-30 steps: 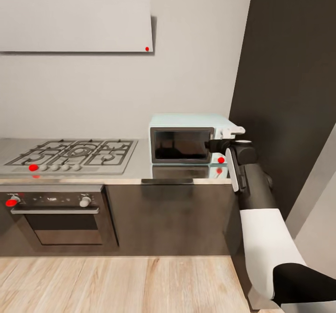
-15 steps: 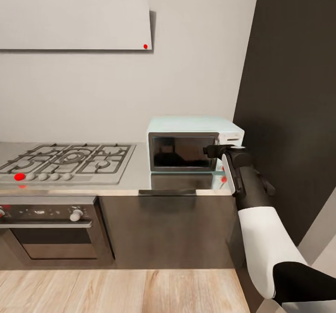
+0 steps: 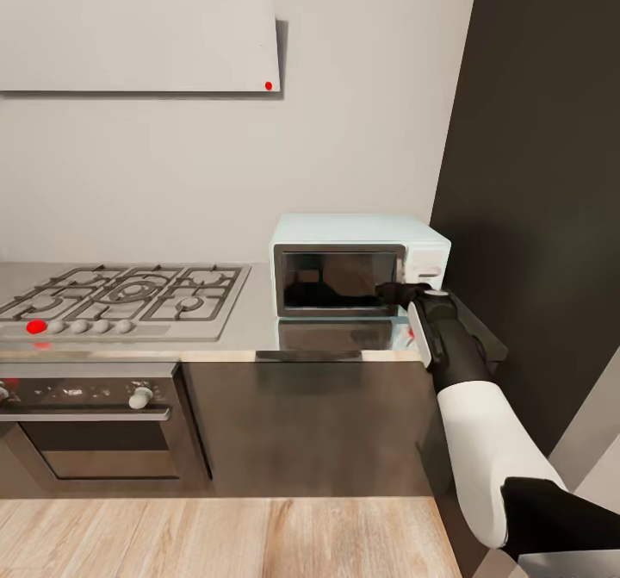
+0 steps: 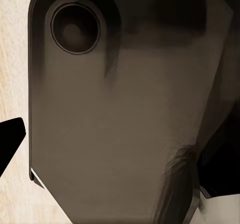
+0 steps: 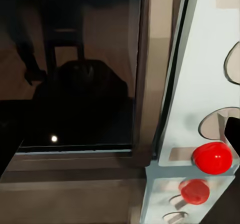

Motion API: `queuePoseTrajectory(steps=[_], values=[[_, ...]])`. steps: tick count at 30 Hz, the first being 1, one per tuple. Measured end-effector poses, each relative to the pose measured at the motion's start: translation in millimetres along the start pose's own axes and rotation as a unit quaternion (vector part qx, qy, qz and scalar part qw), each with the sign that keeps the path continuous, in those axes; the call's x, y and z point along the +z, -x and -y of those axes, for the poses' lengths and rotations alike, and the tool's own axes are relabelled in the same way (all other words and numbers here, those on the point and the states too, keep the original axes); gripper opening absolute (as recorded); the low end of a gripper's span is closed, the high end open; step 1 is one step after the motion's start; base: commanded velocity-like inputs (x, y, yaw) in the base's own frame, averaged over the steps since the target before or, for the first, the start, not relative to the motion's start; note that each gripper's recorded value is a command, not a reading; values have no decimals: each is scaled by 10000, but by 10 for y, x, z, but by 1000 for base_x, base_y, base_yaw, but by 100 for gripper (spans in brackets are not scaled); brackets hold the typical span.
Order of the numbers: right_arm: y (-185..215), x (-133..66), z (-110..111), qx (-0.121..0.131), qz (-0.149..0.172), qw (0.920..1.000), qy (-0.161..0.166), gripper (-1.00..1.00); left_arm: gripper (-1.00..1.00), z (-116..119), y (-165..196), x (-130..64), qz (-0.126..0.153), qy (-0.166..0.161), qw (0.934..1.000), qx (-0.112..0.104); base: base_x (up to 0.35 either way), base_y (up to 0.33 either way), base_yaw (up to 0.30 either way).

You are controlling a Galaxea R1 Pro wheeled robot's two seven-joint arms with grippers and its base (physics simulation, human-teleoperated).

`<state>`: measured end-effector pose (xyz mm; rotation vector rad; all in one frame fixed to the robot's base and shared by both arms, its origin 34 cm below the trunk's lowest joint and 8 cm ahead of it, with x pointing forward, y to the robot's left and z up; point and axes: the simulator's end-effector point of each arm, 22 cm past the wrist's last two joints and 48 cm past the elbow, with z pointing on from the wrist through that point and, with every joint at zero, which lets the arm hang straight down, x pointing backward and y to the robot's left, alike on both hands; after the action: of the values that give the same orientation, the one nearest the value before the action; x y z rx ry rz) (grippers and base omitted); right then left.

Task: In the kitchen, take the popcorn bag from the countertop, put it into the microwave, and heat it until the popcorn is cooked so the cooked popcorn ends up inside the bag.

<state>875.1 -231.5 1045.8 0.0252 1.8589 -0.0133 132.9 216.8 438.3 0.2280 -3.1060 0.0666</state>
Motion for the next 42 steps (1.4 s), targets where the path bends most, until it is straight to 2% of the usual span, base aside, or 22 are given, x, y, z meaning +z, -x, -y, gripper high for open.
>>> queuePoseTrajectory(steps=[7, 15, 24, 28, 42], values=[[-6, 8, 93, -8, 7, 10000, -43, 100, 100, -4, 0, -1, 2, 2, 10000, -3, 74, 0, 0], [-9, 10, 103, -15, 3, 10000, -56, 100, 100, -12, -2, 0, -4, 7, 10000, -7, 192, 0, 0], [-134, 47, 6, -16, -133, 9999, -13, 100, 100, -34, 17, 0, 11, 21, 10000, 0, 6, 0, 0], [-227, 79, 93, -55, -233, 9997, -84, 100, 100, -34, 17, 0, 11, 21, 10000, 0, 0, 0, 0], [-243, 84, 112, -66, -249, 9996, -101, 100, 100, -33, 19, 0, 14, 20, 10000, 19, 0, 0, 0]])
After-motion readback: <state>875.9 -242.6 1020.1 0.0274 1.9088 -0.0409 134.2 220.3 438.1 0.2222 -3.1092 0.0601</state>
